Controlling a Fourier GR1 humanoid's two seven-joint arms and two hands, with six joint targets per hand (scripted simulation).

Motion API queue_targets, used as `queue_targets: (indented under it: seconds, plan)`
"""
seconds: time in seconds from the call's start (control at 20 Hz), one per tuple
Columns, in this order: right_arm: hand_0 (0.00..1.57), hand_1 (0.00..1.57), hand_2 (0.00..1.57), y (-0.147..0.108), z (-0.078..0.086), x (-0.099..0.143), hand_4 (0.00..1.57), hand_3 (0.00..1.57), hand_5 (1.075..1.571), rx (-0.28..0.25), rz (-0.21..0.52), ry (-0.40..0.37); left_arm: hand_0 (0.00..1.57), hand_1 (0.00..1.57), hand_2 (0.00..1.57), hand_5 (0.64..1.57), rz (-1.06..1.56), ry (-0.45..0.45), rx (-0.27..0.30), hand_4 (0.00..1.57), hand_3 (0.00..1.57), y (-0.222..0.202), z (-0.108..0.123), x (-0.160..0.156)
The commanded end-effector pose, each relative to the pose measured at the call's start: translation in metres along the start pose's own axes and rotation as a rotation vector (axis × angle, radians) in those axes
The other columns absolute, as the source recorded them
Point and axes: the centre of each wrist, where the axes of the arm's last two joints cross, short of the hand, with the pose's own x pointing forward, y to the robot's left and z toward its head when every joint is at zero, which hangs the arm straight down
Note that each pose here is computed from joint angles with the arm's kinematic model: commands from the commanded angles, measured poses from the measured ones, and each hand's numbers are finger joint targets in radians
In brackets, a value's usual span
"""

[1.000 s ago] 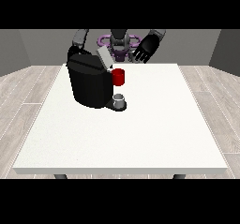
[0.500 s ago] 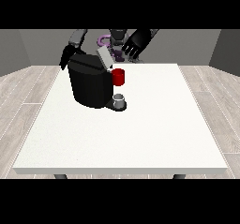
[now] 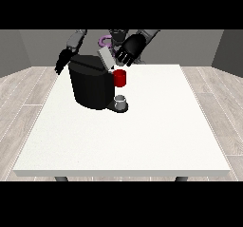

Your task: Insert the coffee pod into the coffee machine and close the lid

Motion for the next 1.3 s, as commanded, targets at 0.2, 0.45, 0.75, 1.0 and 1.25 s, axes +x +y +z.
queue_targets:
  seconds: [0.2,0.45,0.75,1.0,1.25]
  plan:
    - [0.0,0.0,0.0,-0.005,-0.004,0.004,0.16,0.0,1.571,-0.003,0.015,0.011,1.17,1.17,1.24,1.571,-0.034,-0.015,-0.011,0.46,1.22,-0.006,-0.002,-0.003]
    - [0.0,0.0,0.0,0.0,0.005,-0.002,0.03,0.0,1.571,0.018,0.004,-0.023,1.24,1.24,1.29,1.571,0.009,0.012,-0.006,0.43,1.22,-0.013,-0.002,-0.014]
    - [0.0,0.0,0.0,-0.006,-0.018,0.02,0.16,0.0,1.571,-0.043,-0.016,-0.049,1.19,1.19,1.23,1.571,-0.014,-0.026,-0.003,0.43,1.19,0.002,-0.005,0.003]
    - [0.0,0.0,0.0,0.002,-0.004,0.0,0.1,0.0,1.571,-0.04,0.0,-0.032,1.17,1.17,1.24,1.571,-0.016,-0.007,-0.003,0.41,1.19,-0.003,-0.006,0.002]
    - [0.0,0.0,0.0,0.002,-0.015,0.03,0.0,0.0,1.571,0.012,0.006,-0.05,1.22,1.22,1.26,1.571,-0.012,-0.009,0.035,0.38,1.21,0.02,0.001,-0.005]
